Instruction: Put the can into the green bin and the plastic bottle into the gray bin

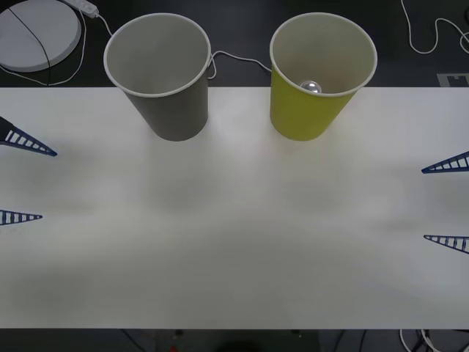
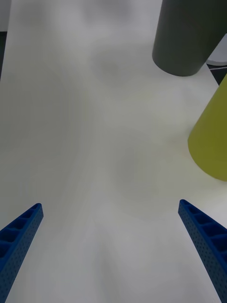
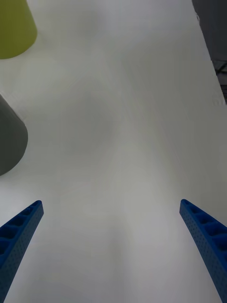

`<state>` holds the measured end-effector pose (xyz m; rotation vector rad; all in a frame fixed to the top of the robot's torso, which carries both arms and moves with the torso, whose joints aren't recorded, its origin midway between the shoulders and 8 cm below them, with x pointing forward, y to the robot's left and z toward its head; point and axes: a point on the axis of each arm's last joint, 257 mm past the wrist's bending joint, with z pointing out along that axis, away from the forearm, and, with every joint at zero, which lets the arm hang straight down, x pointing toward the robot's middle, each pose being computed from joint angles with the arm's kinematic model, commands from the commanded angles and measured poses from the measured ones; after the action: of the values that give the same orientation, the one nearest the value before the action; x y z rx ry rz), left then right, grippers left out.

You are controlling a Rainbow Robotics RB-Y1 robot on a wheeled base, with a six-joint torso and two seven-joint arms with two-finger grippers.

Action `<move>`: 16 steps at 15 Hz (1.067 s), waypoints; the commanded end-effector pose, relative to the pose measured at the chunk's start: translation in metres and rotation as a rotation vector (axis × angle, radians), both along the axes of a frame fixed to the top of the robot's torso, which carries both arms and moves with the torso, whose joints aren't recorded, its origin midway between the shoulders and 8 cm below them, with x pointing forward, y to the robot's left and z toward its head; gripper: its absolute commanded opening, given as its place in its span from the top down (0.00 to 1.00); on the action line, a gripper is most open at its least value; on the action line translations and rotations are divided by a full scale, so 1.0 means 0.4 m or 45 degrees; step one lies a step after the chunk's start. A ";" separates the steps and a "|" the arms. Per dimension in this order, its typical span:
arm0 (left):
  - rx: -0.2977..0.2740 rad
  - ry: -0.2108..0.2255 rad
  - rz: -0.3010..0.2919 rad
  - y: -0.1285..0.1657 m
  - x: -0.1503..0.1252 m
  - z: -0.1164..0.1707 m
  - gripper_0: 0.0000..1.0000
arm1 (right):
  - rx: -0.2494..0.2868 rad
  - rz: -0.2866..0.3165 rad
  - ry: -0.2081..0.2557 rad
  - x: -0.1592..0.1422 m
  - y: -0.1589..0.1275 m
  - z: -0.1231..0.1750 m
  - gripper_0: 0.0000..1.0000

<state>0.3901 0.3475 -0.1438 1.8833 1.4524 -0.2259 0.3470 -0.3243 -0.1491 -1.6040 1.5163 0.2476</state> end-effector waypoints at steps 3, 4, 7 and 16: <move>-0.064 0.011 -0.009 -0.050 0.005 -0.051 0.00 | 0.000 0.000 0.000 0.000 0.000 0.000 0.00; -0.073 0.016 -0.007 -0.061 0.006 -0.065 0.00 | 0.000 0.000 0.000 0.000 0.000 0.000 0.00; -0.063 0.018 -0.007 -0.077 0.011 -0.090 0.00 | 0.000 0.000 0.000 0.000 0.000 0.000 0.00; -0.027 0.011 -0.013 -0.084 0.012 -0.097 0.00 | 0.000 0.000 0.000 0.000 0.000 0.000 0.00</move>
<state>0.3949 0.3140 -0.1829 1.8754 1.4416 -0.2538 0.3470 -0.3243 -0.1491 -1.6040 1.5163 0.2476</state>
